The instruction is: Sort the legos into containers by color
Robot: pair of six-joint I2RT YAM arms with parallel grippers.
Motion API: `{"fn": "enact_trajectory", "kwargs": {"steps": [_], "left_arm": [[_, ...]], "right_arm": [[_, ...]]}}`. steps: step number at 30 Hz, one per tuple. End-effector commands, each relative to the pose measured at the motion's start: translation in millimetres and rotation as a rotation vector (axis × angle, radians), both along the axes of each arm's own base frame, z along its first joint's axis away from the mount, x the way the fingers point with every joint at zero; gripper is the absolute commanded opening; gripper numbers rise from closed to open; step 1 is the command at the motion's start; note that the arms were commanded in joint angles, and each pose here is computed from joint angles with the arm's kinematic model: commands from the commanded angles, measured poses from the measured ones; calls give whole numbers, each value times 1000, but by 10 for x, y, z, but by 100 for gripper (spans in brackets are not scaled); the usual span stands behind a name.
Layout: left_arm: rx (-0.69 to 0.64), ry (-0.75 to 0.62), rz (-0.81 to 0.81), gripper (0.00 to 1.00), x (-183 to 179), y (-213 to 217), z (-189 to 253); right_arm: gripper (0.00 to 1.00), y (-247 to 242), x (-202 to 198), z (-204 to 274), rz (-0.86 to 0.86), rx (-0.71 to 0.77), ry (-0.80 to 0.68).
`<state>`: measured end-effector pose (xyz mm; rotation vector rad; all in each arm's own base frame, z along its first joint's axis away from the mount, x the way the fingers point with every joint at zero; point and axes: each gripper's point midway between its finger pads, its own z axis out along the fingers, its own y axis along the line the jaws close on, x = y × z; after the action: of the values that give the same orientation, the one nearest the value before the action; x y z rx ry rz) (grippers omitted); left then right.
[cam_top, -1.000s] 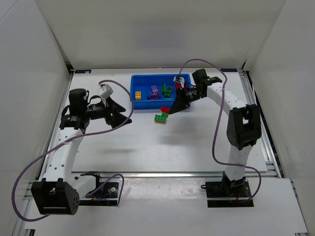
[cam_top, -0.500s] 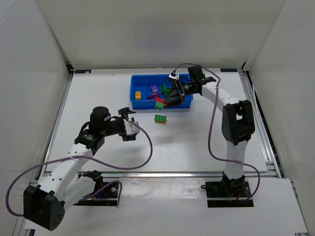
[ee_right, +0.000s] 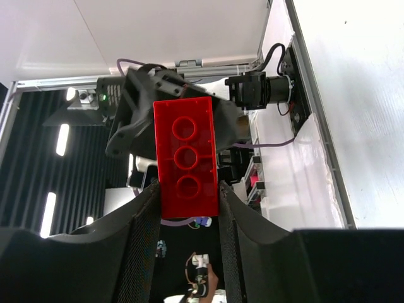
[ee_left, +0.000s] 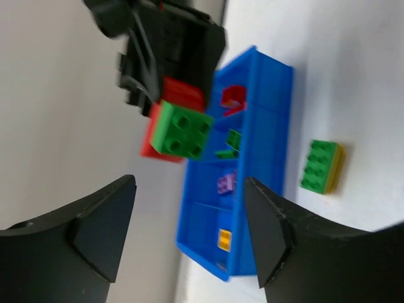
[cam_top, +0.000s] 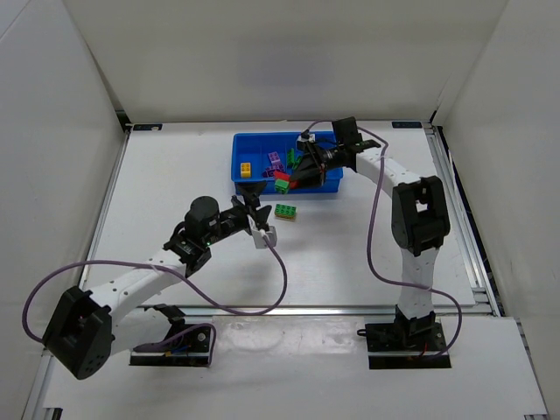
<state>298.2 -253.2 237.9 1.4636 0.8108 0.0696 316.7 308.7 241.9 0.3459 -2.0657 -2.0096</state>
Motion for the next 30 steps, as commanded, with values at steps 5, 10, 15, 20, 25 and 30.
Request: {"fn": "enact_trajectory", "kwargs": {"steps": [5, 10, 15, 20, 25, 30], "left_arm": [[-46, -158, 3, 77, 10, -149, 246], [-29, -185, -35, 77, -27, -256, 232], [-17, -196, -51, 77, -16, -312, 201], [-4, -199, -60, 73, -4, -348, 147], [4, -205, -47, 63, 34, -347, 125], [8, -213, -35, 52, 64, -343, 105]], "right_arm": [[0, -56, -104, 186, 119, 97, 54], [0, -48, -105, 220, 129, 98, 65], [0, -50, -124, 250, 132, 97, 68], [0, -16, -206, 323, 155, 101, 64], [0, 4, -268, 328, 173, 104, 77], [0, 13, -273, 303, 177, 101, 90]]}}
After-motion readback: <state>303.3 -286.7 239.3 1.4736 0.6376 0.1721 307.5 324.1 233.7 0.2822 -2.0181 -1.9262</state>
